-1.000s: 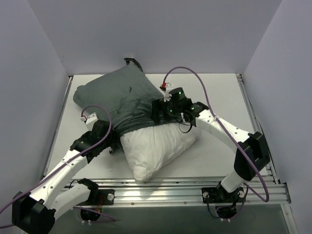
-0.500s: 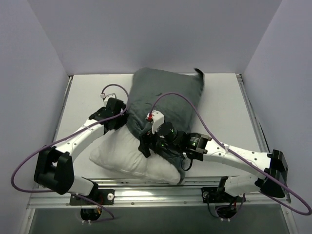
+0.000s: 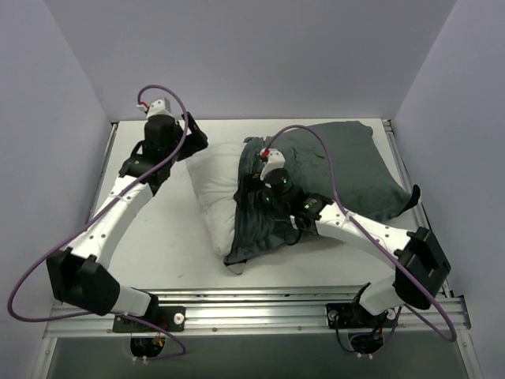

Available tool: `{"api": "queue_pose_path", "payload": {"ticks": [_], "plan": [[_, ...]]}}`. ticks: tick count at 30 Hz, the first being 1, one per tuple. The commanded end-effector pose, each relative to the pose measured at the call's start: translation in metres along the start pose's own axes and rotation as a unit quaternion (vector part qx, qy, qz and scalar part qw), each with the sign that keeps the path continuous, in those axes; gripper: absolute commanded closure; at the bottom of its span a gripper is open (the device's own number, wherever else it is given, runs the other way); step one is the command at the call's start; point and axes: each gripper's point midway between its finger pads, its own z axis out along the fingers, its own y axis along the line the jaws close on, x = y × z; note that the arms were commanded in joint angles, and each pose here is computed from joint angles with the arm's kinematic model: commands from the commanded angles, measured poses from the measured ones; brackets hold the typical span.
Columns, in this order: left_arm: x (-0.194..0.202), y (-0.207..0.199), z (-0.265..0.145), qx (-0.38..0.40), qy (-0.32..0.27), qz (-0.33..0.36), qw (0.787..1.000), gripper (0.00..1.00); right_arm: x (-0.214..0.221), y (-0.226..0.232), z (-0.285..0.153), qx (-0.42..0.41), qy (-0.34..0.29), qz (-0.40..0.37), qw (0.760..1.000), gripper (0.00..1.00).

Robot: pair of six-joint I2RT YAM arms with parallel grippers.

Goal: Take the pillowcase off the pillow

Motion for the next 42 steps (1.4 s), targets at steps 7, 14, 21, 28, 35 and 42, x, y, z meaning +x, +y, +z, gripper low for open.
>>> {"api": "queue_pose_path", "payload": {"ticks": [7, 14, 21, 28, 35, 42], "plan": [[0.063, 0.028, -0.113, 0.05, 0.078, -0.045, 0.995, 0.06, -0.031, -0.011, 0.039, 0.027, -0.008, -0.027, 0.999, 0.18], [0.142, 0.037, -0.12, 0.116, 0.159, -0.07, 0.978, 0.06, -0.029, -0.004, 0.009, -0.002, -0.008, -0.021, 1.0, 0.18], [0.158, 0.022, -0.102, 0.164, 0.184, -0.076, 0.966, 0.06, -0.031, -0.004, -0.017, 0.0, -0.027, -0.019, 0.999, 0.18], [0.173, 0.012, -0.093, 0.204, 0.2, -0.098, 0.953, 0.06, -0.016, 0.007, -0.023, 0.022, -0.032, -0.037, 0.999, 0.18], [0.187, 0.021, -0.088, 0.191, 0.218, -0.1, 0.952, 0.19, 0.002, 0.018, -0.012, 0.06, -0.032, -0.028, 0.997, 0.19], [0.189, 0.021, -0.093, 0.199, 0.214, -0.098, 0.951, 0.78, 0.006, 0.026, 0.001, 0.076, -0.038, -0.022, 0.996, 0.2]]}}
